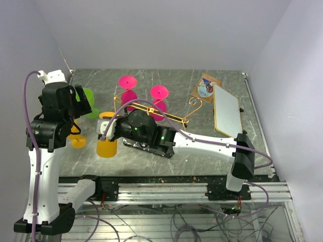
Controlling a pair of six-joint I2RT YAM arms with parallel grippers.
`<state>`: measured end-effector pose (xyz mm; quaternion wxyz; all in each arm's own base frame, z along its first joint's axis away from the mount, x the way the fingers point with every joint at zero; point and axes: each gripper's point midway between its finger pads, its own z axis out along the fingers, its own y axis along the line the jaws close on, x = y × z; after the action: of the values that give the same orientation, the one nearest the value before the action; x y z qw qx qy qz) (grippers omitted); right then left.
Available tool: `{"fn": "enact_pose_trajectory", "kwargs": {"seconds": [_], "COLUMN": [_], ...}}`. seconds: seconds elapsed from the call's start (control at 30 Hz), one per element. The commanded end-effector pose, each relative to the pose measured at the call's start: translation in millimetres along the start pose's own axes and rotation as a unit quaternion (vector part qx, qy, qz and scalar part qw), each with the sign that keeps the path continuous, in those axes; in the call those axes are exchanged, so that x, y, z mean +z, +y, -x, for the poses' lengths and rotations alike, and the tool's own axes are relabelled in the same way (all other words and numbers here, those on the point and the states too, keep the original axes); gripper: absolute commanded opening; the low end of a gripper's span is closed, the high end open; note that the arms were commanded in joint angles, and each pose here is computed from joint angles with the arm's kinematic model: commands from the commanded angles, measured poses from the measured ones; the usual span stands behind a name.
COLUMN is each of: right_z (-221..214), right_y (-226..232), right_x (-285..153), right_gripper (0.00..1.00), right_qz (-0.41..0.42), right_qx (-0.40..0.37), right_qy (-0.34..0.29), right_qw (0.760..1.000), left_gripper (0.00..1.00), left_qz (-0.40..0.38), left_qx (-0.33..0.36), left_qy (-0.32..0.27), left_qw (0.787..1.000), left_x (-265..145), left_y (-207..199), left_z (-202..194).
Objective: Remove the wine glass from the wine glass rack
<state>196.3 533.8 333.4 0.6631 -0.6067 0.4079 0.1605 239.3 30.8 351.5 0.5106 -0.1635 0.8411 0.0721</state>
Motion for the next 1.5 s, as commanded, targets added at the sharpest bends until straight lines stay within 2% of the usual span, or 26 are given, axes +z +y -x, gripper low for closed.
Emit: {"fn": "enact_pose_trajectory", "kwargs": {"seconds": [0.0,0.5,0.83,1.27,1.47], "right_z": [18.8,1.8,-14.4,-10.9,-7.1], "right_y": [-22.6,-37.2,-51.2,-63.6,-65.4], "right_x": [-12.7,-10.2,3.1,30.5,45.9], "right_gripper": [0.00,0.00,0.00,0.00,0.00], "right_qz": [-0.032,-0.030,-0.027,-0.039,-0.045], "right_qx": [0.008,-0.016,-0.051,-0.047,-0.027], "right_qy": [-0.028,-0.025,-0.022,-0.052,-0.061], "right_qw": [0.999,0.999,0.998,0.997,0.997], "left_gripper": [0.94,0.94,0.94,0.93,0.93], "left_qz": [0.002,-0.008,-0.012,-0.006,-0.031], "left_qx": [-0.012,-0.032,-0.043,-0.055,-0.075], "left_qy": [-0.022,-0.039,-0.073,-0.088,-0.096], "left_qw": [1.000,0.999,0.996,0.995,0.992], "left_x": [-9.9,-20.2,-42.3,-67.1,-82.3], "left_y": [2.3,1.8,8.5,19.2,16.1], "left_z": [12.6,20.8,38.7,50.5,53.5]}}
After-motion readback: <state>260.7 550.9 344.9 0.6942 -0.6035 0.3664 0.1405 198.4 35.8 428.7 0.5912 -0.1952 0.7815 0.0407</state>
